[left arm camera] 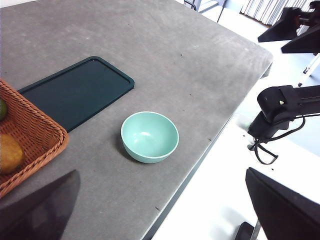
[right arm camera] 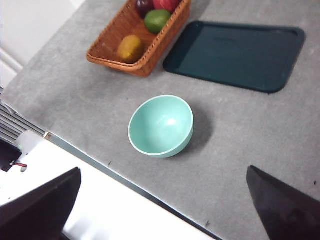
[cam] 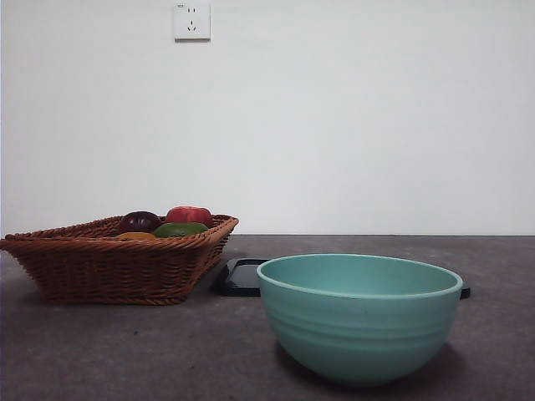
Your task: Pick up the wifruite, put it on the bowl, pick up the plate, put it on desk
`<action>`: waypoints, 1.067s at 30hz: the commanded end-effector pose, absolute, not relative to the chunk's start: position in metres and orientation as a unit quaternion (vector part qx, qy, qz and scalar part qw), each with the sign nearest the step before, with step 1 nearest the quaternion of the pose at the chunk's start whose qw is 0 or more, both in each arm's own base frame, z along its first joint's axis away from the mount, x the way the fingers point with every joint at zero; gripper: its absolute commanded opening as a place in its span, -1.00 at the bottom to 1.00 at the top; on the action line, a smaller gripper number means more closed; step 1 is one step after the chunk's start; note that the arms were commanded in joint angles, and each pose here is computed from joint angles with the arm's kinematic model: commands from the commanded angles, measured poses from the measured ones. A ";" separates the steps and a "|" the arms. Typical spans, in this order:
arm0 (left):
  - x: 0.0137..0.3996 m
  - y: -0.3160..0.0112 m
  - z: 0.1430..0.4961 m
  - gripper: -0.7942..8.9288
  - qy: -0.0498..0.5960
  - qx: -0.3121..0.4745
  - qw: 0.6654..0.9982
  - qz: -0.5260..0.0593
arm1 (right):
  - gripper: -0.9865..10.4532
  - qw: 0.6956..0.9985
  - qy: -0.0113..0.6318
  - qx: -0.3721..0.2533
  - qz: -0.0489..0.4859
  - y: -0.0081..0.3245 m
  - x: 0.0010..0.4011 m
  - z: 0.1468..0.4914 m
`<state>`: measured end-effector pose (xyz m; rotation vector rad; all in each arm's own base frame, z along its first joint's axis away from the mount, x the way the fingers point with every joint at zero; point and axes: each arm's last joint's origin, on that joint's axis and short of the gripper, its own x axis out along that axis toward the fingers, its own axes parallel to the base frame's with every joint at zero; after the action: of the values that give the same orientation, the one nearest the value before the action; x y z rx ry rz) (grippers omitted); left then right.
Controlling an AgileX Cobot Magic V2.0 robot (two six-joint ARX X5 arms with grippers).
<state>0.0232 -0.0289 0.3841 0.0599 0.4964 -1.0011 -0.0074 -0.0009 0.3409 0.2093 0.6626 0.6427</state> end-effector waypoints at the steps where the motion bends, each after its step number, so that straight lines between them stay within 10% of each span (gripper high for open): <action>1: 0.023 -0.029 0.387 0.25 0.227 0.027 0.847 -0.479 | 0.20 0.895 0.294 0.093 0.321 -0.005 -0.012 0.348; 13: 0.023 -0.029 0.387 0.16 0.226 0.029 0.847 -0.480 | 0.14 0.897 0.286 0.096 0.324 -0.007 -0.015 0.352; 17: 0.023 -0.029 0.387 -0.75 0.227 0.029 0.847 -0.480 | -0.83 0.896 0.287 0.096 0.325 -0.007 -0.015 0.352; 32: 0.023 -0.029 0.387 -0.78 0.228 0.027 0.847 -0.479 | -0.79 0.896 0.284 0.100 0.325 -0.006 -0.014 0.353</action>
<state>0.0232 -0.0289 0.3842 0.0594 0.4965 -1.0014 -0.0130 -0.0050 0.3486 0.2106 0.6151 0.6593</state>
